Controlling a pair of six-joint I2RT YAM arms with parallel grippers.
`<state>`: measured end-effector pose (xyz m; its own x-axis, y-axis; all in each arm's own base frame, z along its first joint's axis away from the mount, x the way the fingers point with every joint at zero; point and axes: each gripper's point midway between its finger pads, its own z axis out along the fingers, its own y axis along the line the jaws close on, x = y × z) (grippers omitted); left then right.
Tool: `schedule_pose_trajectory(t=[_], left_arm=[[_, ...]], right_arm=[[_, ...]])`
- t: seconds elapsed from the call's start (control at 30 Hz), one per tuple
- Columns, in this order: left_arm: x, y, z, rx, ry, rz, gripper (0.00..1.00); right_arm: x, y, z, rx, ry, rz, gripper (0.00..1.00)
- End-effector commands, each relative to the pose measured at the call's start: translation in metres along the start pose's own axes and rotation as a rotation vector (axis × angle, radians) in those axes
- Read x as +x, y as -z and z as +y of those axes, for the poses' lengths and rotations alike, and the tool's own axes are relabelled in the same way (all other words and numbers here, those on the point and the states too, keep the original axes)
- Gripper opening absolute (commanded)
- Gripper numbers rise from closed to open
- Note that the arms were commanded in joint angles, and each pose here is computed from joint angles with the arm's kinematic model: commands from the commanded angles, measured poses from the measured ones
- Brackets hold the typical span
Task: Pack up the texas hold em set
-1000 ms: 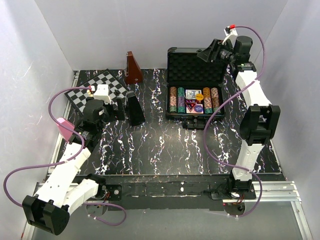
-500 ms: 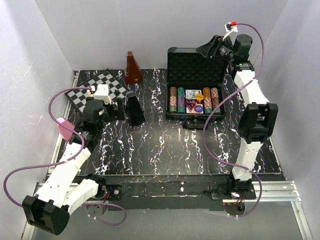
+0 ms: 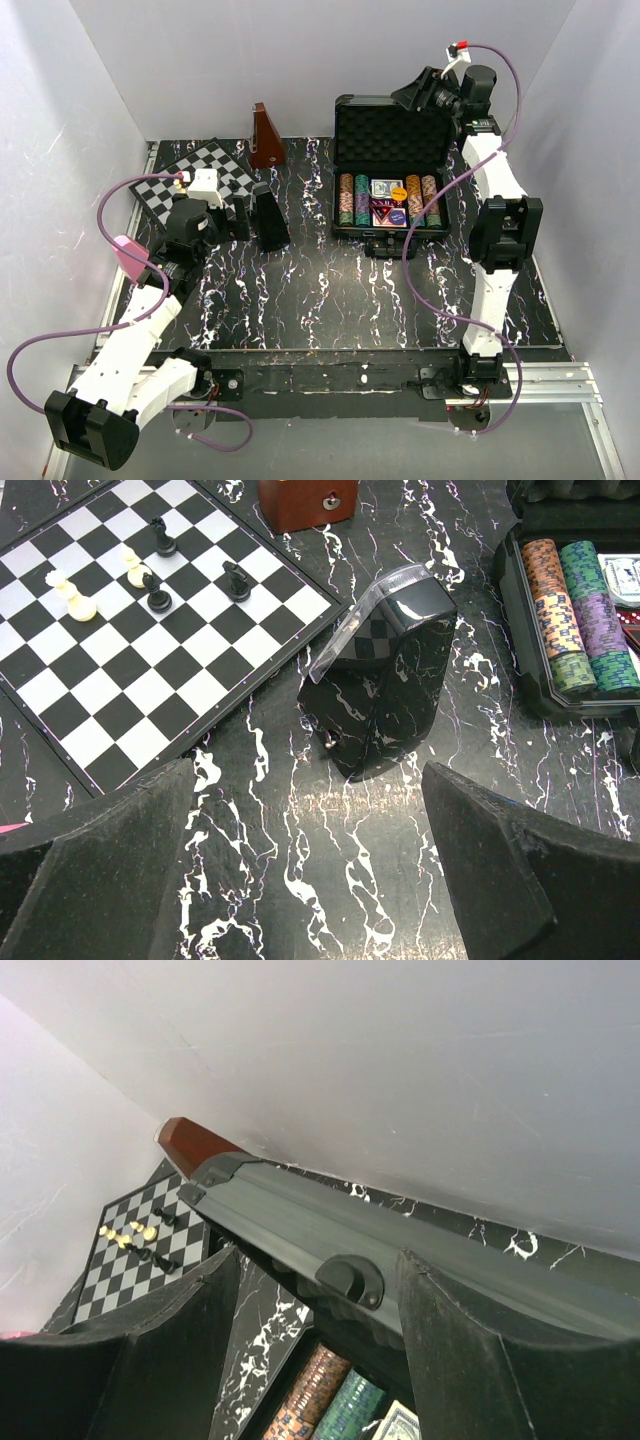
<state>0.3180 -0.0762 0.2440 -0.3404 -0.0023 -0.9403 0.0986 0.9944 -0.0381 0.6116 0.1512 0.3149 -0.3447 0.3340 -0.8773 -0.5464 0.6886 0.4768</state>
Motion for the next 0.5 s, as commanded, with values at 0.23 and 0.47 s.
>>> schedule_pose_trajectory(t=[0.23,0.47], left_arm=[[-0.004,0.001,0.002,-0.009,-0.008,-0.018,0.98],[-0.004,0.001,0.001,-0.004,-0.006,-0.018,0.98]], right_arm=[[-0.003,-0.004,0.008,-0.06,-0.019,0.067,0.7],[0.02,-0.001,0.017,-0.127,-0.071,0.142,0.7]])
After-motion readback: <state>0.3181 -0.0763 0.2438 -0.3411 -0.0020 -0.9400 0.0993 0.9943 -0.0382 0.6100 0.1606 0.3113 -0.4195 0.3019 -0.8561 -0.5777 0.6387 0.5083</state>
